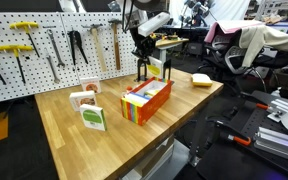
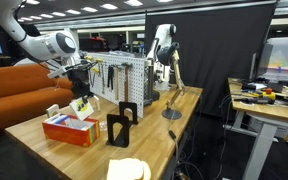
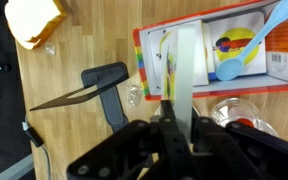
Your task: Place the white and yellow book inside the box
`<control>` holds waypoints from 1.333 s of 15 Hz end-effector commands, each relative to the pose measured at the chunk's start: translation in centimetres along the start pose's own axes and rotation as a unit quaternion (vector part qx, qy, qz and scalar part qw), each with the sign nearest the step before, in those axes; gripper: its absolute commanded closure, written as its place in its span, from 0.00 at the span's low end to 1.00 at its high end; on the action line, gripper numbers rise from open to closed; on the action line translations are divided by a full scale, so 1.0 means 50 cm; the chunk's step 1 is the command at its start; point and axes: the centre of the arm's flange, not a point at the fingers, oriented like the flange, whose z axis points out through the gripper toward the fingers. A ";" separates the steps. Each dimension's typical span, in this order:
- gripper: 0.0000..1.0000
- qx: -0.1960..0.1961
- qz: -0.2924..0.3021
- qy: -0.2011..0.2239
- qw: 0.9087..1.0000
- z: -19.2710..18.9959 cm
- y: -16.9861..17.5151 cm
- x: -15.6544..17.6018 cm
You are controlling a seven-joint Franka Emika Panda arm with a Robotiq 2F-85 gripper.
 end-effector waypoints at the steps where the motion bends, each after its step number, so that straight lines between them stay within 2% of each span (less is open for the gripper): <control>1: 0.96 -0.003 -0.022 -0.022 1.000 0.043 -0.012 0.005; 8: 0.96 -0.012 -0.038 -0.046 0.998 0.110 -0.036 0.024; 9: 0.94 -0.014 -0.037 -0.046 0.998 0.113 -0.035 0.026; 10: 0.60 -0.015 -0.034 -0.045 0.998 0.114 -0.032 0.028; 11: 0.60 -0.014 -0.028 -0.043 0.999 0.111 -0.028 0.029; 12: 0.53 -0.013 -0.022 -0.044 0.999 0.108 -0.024 0.029; 13: 0.72 -0.011 -0.024 -0.039 0.999 0.116 -0.033 0.022; 15: 0.57 -0.011 -0.022 -0.038 0.999 0.114 -0.029 0.025; 16: 0.54 -0.011 -0.022 -0.038 0.999 0.114 -0.029 0.025; 20: 0.53 -0.011 -0.022 -0.038 0.999 0.114 -0.029 0.025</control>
